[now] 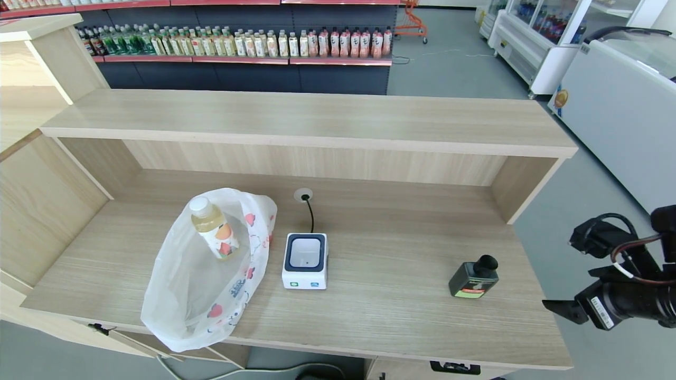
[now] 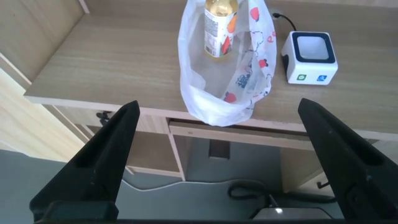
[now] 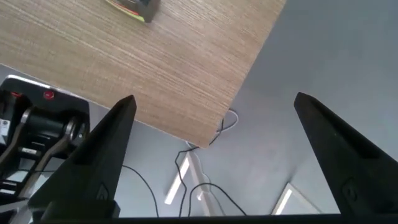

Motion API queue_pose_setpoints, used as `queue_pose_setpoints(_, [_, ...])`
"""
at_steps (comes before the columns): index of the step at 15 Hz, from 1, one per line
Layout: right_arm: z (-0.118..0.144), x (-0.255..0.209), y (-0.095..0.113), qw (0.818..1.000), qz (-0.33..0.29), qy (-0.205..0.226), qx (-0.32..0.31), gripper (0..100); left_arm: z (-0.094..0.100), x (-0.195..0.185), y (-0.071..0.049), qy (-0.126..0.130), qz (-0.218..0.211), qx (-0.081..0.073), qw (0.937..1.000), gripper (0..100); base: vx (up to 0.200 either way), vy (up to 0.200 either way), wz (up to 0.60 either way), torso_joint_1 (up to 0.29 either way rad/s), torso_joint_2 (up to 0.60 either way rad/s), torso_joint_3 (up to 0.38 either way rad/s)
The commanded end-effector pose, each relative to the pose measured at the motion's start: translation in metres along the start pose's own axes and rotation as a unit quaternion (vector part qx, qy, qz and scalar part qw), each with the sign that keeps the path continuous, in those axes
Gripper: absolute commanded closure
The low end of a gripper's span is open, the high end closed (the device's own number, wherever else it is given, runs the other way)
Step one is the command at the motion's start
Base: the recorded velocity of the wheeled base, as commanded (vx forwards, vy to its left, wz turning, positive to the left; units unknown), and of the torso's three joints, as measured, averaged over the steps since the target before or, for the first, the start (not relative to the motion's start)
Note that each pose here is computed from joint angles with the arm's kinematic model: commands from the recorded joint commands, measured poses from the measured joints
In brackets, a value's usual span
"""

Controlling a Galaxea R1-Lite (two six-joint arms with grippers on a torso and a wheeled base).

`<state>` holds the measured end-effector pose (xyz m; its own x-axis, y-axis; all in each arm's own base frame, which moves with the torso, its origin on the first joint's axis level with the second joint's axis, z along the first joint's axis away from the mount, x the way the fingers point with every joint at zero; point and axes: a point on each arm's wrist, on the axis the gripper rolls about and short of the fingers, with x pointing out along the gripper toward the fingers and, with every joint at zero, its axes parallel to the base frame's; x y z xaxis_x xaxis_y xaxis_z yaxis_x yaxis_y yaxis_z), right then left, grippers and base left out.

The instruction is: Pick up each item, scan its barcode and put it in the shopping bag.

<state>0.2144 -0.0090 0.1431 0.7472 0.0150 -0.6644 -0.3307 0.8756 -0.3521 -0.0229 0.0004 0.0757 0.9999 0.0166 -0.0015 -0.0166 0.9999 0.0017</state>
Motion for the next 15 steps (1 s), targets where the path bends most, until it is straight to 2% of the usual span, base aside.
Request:
queue_pose_setpoints(1, [0.005, 0.027, 0.006, 0.999, 0.043, 0.009, -0.022, 0, 0.0, 0.0, 0.0, 0.0, 0.0, 0.0, 1.0, 0, 0.0, 0.0, 0.0, 0.0, 0.0, 0.0])
queue_pose_setpoints(4, [0.017, 0.038, 0.018, 0.996, 0.075, -0.003, -0.057, 0, 0.0, 0.0, 0.0, 0.0, 0.0, 0.0, 1.0, 0, 0.0, 0.0, 0.0, 0.0, 0.0, 0.0])
queue_pose_setpoints(9, [0.016, 0.063, 0.023, 0.993, 0.088, 0.006, -0.079, 0, 0.0, 0.0, 0.0, 0.0, 0.0, 0.0, 1.0, 0, 0.0, 0.0, 0.0, 0.0, 0.0, 0.0])
queue_pose_setpoints(12, [0.022, 0.079, 0.028, 0.99, 0.092, -0.024, -0.102, 0, 0.0, 0.0, 0.0, 0.0, 0.0, 0.0, 1.0, 0, 0.0, 0.0, 0.0, 0.0, 0.0, 0.0])
queue_pose_setpoints(15, [0.027, 0.089, 0.037, 0.987, 0.106, -0.031, -0.117, 0, 0.0, 0.0, 0.0, 0.0, 0.0, 0.0, 1.0, 0, 0.0, 0.0, 0.0, 0.0, 0.0, 0.0])
